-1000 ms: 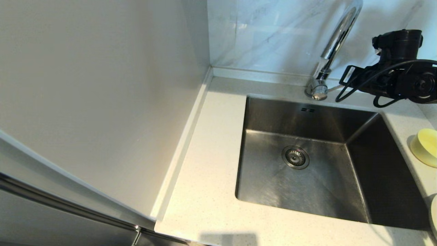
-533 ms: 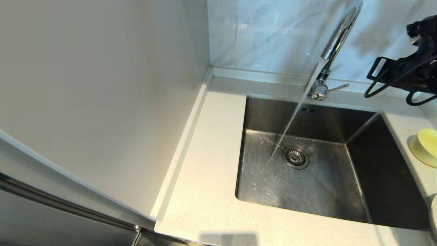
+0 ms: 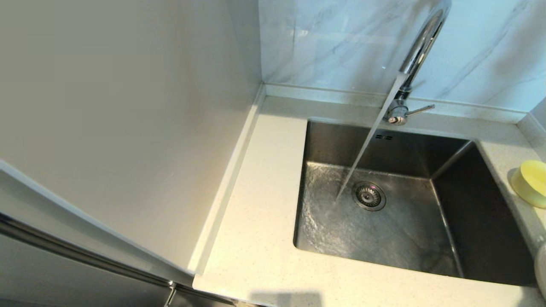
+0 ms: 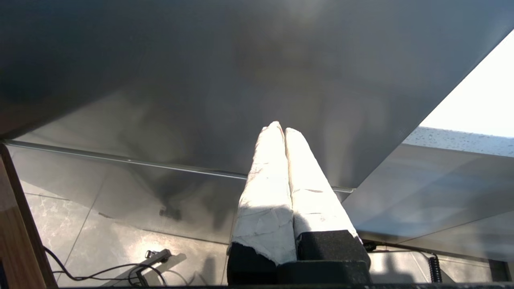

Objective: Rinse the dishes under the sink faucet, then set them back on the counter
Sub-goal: Pick up the bowl

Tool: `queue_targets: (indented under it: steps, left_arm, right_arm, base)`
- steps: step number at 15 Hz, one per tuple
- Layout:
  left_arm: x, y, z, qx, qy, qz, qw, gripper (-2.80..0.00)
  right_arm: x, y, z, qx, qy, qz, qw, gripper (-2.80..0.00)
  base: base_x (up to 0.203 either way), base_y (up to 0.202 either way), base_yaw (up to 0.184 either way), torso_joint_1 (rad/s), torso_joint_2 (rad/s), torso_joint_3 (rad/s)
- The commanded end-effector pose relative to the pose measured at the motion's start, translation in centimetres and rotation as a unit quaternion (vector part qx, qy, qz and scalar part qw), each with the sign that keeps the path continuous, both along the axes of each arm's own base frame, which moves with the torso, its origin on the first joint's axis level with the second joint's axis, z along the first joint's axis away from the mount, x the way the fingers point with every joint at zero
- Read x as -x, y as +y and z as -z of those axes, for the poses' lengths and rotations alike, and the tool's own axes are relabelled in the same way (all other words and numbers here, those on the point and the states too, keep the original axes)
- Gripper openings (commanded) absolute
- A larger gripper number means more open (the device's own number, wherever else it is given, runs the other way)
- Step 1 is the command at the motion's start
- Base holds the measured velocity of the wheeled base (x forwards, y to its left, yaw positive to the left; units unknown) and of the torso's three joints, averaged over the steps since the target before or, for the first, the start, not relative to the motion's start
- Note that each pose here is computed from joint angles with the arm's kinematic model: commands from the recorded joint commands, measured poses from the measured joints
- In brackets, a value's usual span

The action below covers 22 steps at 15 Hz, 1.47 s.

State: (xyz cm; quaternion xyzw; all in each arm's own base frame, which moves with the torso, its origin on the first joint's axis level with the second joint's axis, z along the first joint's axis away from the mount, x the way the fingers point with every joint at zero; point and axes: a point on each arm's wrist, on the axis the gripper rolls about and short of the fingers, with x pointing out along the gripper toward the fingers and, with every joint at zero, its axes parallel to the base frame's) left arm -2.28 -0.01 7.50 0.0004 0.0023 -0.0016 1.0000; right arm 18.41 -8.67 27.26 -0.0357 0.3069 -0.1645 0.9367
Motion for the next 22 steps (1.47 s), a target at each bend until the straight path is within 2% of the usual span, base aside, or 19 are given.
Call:
queue_targets:
  steps: [1,5,8,9,13,15,18,22]
  left_arm:
    - [0.0,0.0,0.0,0.0,0.0,0.001,1.0,-2.8]
    - [0.0,0.0,0.0,0.0,0.0,0.0,1.0,-2.8]
    - [0.0,0.0,0.0,0.0,0.0,0.0,1.0,-2.8]
    - [0.0,0.0,0.0,0.0,0.0,0.0,1.0,-2.8]
    - [0.0,0.0,0.0,0.0,0.0,0.0,1.0,-2.8]
    - [0.0,0.0,0.0,0.0,0.0,0.0,1.0,-2.8]
    - [0.0,0.0,0.0,0.0,0.0,0.0,1.0,-2.8]
    - [0.0,0.0,0.0,0.0,0.0,0.0,1.0,-2.8]
  right_arm:
    - [2.5,0.7,0.5,0.0,0.01,-0.015,1.0,-2.8]
    - [0.4,-0.4,2.9,-0.042,0.054,-0.032,0.997,-2.8]
    - [-1.4,-1.3,3.5,-0.033,0.035,-0.031,0.998,-2.8]
    - [-1.9,-1.6,3.8,-0.034,0.039,-0.03,0.998,-0.02]
    - [-3.5,-2.4,3.3,-0.037,0.032,-0.027,0.998,0.0]
    - [-5.4,-3.4,2.8,-0.08,0.01,0.007,0.997,0.0]
    - [-7.8,-4.6,3.1,-0.136,0.029,0.043,0.989,0.0]
    - [-10.3,-6.0,3.8,-0.133,0.035,0.063,0.988,0.0]
  base:
    - [0.0,0.0,0.0,0.0,0.0,0.0]
    - [0.0,0.0,0.0,0.0,0.0,0.0]
    - [0.0,0.0,0.0,0.0,0.0,0.0]
    - [0.0,0.0,0.0,0.0,0.0,0.0]
    - [0.0,0.0,0.0,0.0,0.0,0.0]
    - [0.0,0.0,0.0,0.0,0.0,0.0]
    - [0.0,0.0,0.0,0.0,0.0,0.0]
    - [0.0,0.0,0.0,0.0,0.0,0.0]
